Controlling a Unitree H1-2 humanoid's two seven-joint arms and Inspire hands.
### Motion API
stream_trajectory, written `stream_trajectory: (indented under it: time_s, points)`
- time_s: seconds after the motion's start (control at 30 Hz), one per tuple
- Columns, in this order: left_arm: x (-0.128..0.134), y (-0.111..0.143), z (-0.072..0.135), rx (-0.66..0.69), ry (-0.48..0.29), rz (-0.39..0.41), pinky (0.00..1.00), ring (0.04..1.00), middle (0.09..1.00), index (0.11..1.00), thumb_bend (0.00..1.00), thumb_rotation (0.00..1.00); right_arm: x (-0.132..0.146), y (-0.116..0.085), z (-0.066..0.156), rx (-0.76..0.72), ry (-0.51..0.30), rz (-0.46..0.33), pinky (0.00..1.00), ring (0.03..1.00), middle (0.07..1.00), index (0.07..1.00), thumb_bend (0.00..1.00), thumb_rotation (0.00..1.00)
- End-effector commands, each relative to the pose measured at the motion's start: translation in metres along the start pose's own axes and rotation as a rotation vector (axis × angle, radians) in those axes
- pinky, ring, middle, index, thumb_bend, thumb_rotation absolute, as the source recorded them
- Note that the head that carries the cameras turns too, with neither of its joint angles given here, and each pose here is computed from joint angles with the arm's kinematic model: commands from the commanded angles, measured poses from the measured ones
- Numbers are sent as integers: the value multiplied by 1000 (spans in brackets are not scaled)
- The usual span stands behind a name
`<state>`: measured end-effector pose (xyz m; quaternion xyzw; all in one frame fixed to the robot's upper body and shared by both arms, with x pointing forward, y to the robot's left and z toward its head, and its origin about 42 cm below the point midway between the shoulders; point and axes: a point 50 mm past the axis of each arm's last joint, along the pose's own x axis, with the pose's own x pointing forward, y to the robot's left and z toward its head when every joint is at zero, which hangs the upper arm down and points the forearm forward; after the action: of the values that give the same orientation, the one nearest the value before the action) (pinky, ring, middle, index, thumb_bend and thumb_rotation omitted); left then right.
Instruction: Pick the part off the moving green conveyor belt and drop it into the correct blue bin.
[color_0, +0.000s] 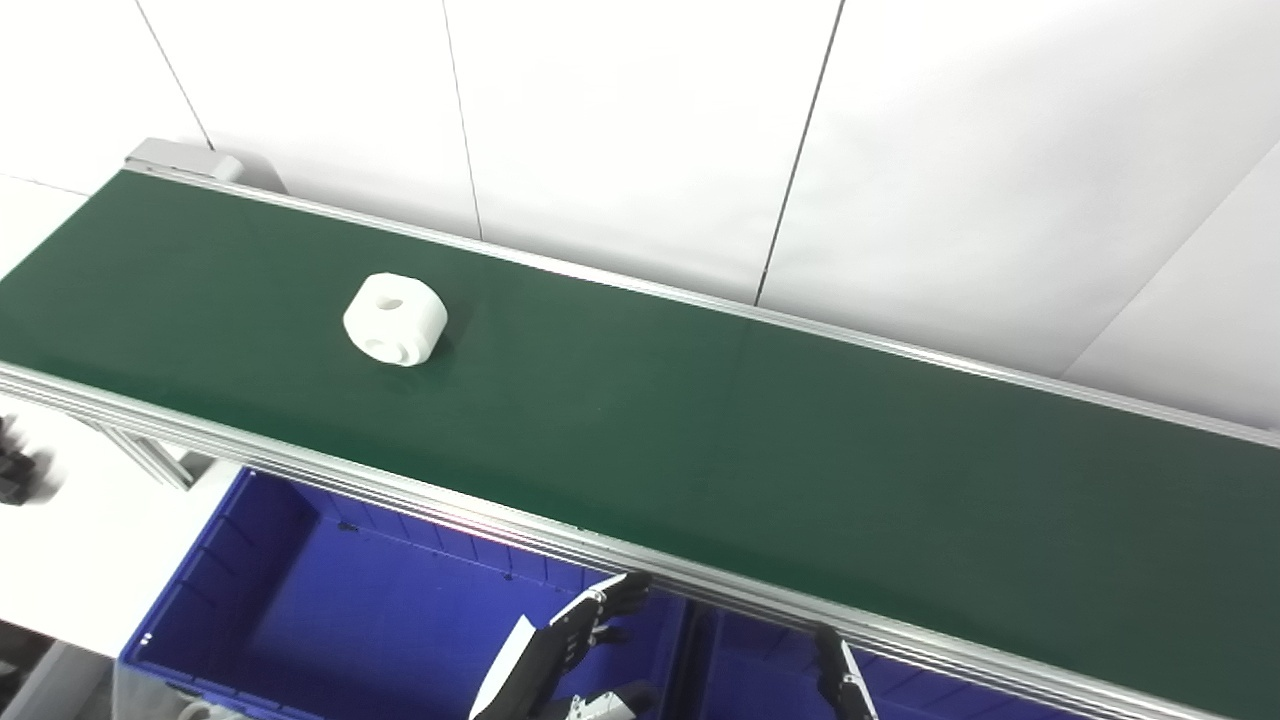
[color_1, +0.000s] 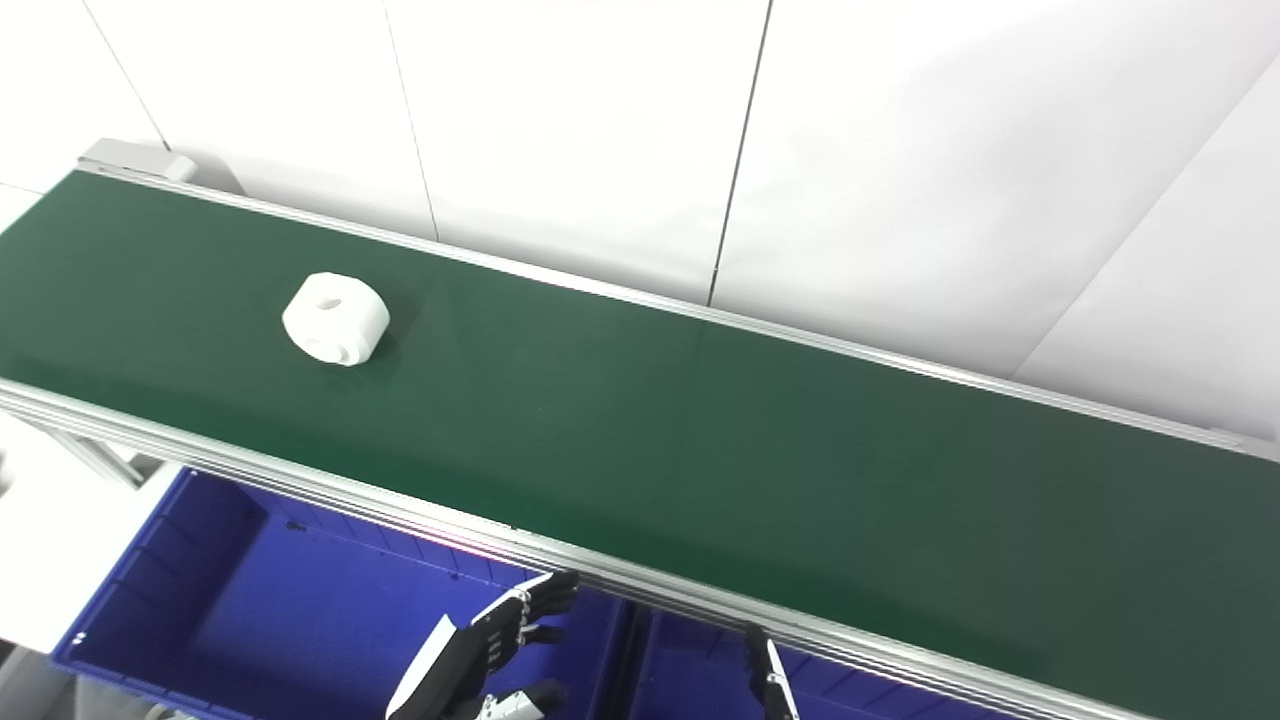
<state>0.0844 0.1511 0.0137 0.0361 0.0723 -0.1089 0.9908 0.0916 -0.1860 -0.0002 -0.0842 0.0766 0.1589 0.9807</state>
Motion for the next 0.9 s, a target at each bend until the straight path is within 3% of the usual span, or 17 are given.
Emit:
stream_trajectory:
  time_s: [0.0, 0.5, 0.73, 0.87]
  points:
    - [3, -4, 7, 10, -62, 0, 741, 841, 845, 828, 747, 649, 2, -2, 7, 2, -72, -11, 937, 966, 1000, 989, 920, 1000]
    - [8, -8, 18, 21, -125, -56, 731, 838, 839, 815, 788, 636, 3, -5, 9, 37, -77, -15, 1000, 994, 1000, 1000, 925, 1000]
    - [2, 0, 42, 24, -216, -87, 718, 820, 830, 803, 803, 634, 5, -3, 10, 53, -83, -9, 1000, 988, 1000, 1000, 916, 1000]
    - [3, 0, 68, 15, -310, -90, 695, 807, 824, 797, 811, 591, 4, -3, 12, 43, -91, -4, 999, 986, 1000, 1000, 911, 1000]
